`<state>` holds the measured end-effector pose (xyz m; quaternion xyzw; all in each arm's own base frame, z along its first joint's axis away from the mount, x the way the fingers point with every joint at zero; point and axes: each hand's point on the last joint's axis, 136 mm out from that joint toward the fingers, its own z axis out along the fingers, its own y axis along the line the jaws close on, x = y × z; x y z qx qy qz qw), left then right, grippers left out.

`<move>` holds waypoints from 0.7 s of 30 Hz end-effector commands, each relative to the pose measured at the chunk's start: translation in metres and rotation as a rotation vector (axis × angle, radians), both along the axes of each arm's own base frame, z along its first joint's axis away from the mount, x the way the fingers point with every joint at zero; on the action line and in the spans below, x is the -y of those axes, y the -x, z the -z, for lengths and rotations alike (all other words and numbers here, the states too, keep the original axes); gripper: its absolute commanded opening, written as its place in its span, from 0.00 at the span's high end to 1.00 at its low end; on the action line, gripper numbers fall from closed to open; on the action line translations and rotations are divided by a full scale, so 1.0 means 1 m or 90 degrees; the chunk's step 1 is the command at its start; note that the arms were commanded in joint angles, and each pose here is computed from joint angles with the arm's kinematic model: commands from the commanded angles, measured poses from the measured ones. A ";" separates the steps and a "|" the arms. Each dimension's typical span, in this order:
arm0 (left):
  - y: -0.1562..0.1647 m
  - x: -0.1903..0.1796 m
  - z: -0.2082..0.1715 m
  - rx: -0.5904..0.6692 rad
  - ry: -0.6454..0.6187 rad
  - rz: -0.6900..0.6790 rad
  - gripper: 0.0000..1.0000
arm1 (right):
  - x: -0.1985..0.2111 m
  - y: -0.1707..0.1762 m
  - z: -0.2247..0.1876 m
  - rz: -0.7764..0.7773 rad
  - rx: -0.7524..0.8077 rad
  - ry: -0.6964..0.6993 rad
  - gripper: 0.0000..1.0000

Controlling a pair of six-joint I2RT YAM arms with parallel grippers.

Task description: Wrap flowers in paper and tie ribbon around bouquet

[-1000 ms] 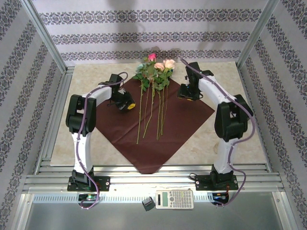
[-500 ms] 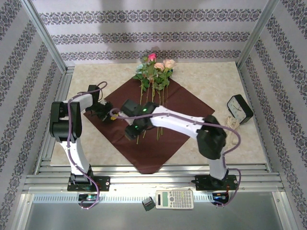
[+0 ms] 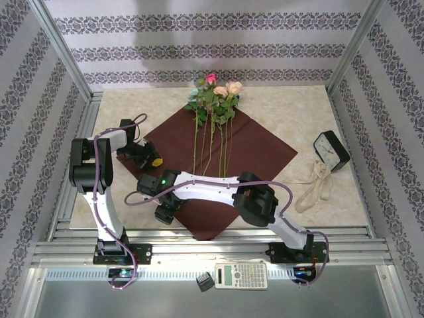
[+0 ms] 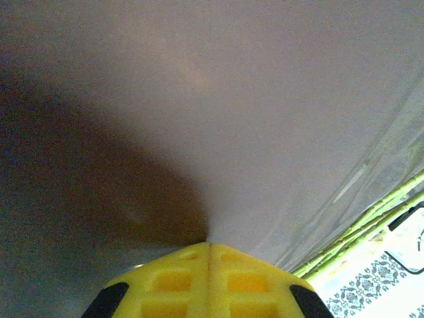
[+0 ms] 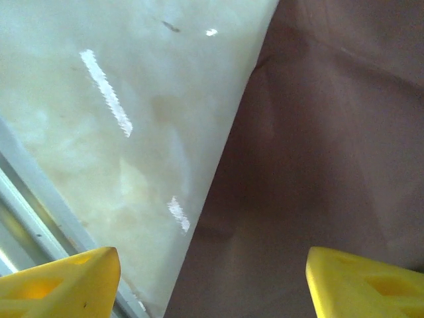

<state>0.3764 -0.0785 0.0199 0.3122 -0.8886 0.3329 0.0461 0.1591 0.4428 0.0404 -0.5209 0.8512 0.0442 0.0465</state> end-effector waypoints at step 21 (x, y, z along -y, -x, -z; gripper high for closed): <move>-0.006 -0.006 0.013 -0.003 -0.016 0.001 1.00 | 0.023 -0.003 0.013 -0.022 0.079 0.103 0.32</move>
